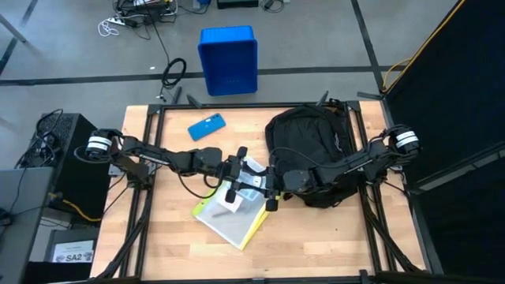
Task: Unpack backpack
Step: Put the white charger adapter into the white zip bag, then put the blue cellphone into the white zip bag
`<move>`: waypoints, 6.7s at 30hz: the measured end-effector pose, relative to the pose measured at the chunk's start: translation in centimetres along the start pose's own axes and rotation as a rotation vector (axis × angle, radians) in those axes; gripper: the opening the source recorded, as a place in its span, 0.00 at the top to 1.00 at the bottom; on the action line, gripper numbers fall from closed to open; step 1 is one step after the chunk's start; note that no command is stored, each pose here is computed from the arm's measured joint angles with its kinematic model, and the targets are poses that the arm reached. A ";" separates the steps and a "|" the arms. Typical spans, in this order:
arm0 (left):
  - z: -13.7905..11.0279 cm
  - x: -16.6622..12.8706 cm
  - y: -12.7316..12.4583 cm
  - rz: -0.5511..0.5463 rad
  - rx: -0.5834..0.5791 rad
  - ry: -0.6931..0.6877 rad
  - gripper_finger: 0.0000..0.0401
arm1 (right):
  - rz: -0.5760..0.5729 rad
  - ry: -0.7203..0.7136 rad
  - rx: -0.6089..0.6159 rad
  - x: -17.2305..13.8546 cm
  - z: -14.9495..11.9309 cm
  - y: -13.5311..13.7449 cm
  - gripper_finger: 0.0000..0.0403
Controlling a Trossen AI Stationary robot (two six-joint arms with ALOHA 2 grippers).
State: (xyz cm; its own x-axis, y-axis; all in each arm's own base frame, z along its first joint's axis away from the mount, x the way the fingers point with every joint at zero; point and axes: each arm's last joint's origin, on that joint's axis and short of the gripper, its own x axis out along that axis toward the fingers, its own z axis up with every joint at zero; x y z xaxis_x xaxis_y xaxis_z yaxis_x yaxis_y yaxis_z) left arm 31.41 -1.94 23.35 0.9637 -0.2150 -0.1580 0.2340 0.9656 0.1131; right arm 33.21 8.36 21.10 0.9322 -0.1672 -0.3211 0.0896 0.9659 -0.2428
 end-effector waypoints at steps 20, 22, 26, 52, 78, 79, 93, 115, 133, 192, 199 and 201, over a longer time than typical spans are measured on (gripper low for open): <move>0.7 -1.5 -0.1 0.067 -0.161 0.058 0.02 | 0.498 0.380 0.021 -1.3 -5.5 6.7 0.63; 0.3 -1.2 -0.1 0.072 -0.182 0.069 0.02 | 0.463 0.438 0.052 -0.1 -7.0 6.5 0.63; -0.3 -0.7 -0.4 0.072 -0.207 0.086 0.02 | 0.388 0.470 0.164 1.6 -8.1 5.1 0.63; -4.5 2.0 -1.3 0.114 -0.263 0.222 0.02 | 0.065 0.319 0.303 4.2 -7.1 0.0 0.48; -2.2 -7.0 7.8 0.547 -0.286 0.409 0.02 | 0.092 0.467 0.185 -2.7 -3.3 -0.9 0.48; -2.7 -7.7 8.7 0.586 -0.305 0.464 0.02 | 0.093 0.461 0.181 -2.9 -3.2 -1.0 0.49; -10.1 -17.2 18.5 0.761 -0.737 0.732 0.03 | 0.087 0.440 0.168 -2.7 -2.9 -1.3 0.57; -15.1 -14.7 24.3 0.538 -0.718 1.154 0.03 | 0.094 0.433 0.163 -2.7 -2.9 -1.3 0.57; -13.0 -11.6 21.0 0.342 -0.714 1.289 0.03 | 0.109 0.431 0.157 -2.9 -2.9 -0.8 0.58; -13.5 -6.2 18.6 0.195 -0.401 1.529 0.27 | 0.132 0.424 0.165 -3.2 -2.8 0.2 0.59; -8.7 -5.7 18.8 0.258 -0.324 1.451 0.70 | 0.137 0.423 0.164 -3.3 -2.7 0.3 0.59; -6.9 -5.9 18.7 0.282 -0.309 1.410 0.79 | 0.136 0.423 0.169 -3.3 -2.7 0.3 0.58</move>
State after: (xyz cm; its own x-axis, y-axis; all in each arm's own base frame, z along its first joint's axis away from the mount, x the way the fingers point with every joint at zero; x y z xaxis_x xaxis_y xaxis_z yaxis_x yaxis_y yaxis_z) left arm 29.22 18.43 19.61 0.0101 0.1236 -0.9923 -0.1475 0.9817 0.1207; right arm 29.19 8.70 19.58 0.7180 -0.0688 -0.6926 0.0650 0.9974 -0.0317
